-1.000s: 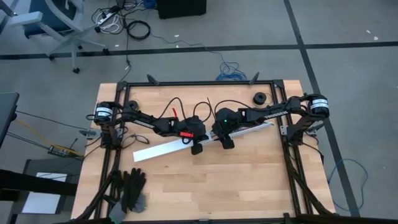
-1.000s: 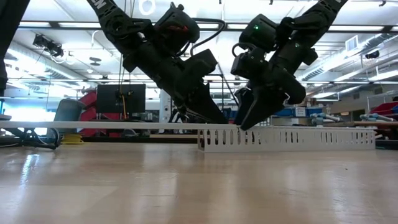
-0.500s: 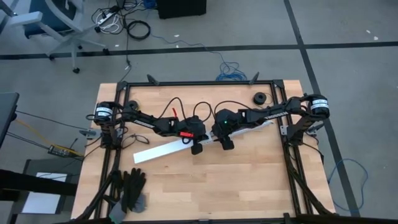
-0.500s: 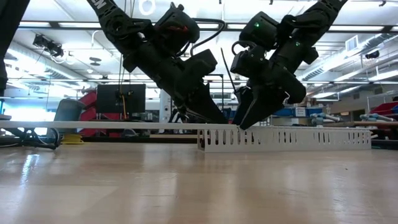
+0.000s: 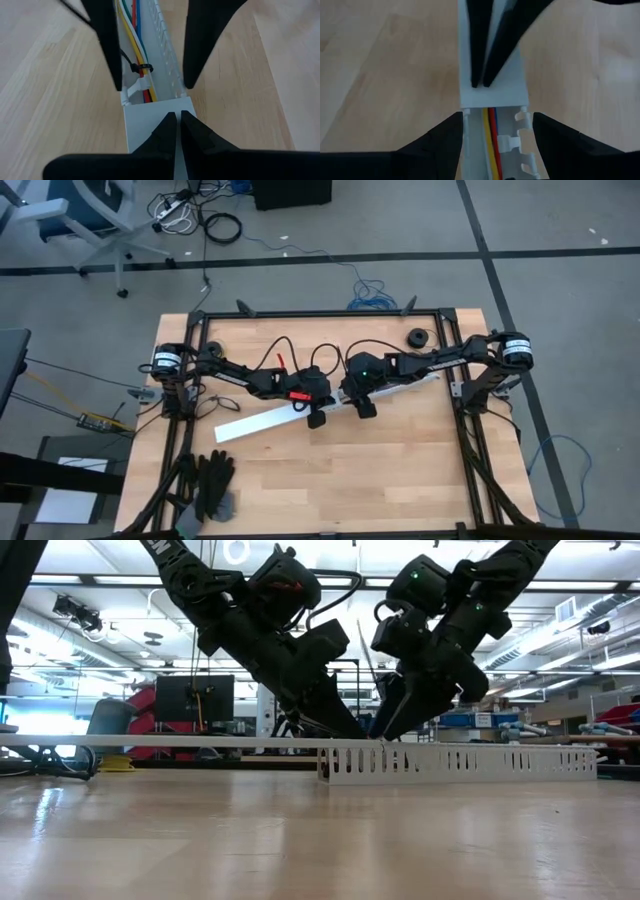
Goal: Ziptie cables
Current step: Close the white cable duct
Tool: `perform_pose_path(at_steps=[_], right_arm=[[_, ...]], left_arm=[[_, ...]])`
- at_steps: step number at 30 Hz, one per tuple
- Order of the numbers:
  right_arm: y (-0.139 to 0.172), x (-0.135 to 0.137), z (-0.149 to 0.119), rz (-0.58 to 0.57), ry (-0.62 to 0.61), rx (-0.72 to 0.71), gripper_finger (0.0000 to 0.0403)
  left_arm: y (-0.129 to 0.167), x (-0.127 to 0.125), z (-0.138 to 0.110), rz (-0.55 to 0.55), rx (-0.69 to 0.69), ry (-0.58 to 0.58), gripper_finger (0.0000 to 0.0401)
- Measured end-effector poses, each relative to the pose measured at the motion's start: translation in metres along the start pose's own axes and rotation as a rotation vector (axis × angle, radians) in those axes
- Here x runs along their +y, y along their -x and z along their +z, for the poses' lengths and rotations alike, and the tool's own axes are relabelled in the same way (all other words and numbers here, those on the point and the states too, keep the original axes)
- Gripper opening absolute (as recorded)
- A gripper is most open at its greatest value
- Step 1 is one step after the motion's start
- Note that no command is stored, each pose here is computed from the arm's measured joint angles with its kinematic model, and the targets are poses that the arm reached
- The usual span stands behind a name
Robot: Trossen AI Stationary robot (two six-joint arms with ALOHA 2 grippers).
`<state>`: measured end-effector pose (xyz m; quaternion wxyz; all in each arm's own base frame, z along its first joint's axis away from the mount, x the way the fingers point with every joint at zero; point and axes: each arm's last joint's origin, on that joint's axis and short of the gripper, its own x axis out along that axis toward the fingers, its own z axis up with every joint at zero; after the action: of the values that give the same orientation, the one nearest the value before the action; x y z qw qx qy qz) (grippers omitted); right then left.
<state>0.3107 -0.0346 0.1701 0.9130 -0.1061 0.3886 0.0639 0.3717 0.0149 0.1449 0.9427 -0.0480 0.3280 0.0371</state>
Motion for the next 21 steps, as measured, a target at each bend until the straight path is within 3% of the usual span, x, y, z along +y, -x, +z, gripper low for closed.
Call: perform_pose_path(at_steps=[11,21], right_arm=[[-0.0028,-0.0014,-0.0028,0.053,0.003,-0.002,0.0244],[-0.003,-0.0029,-0.0039,0.013,0.015,0.017,0.0262]], left_arm=[[0.0,0.0,0.0001,0.0,-0.001,0.0,0.0],[0.0,0.0,0.0001,-0.001,-0.001,0.0,0.0]])
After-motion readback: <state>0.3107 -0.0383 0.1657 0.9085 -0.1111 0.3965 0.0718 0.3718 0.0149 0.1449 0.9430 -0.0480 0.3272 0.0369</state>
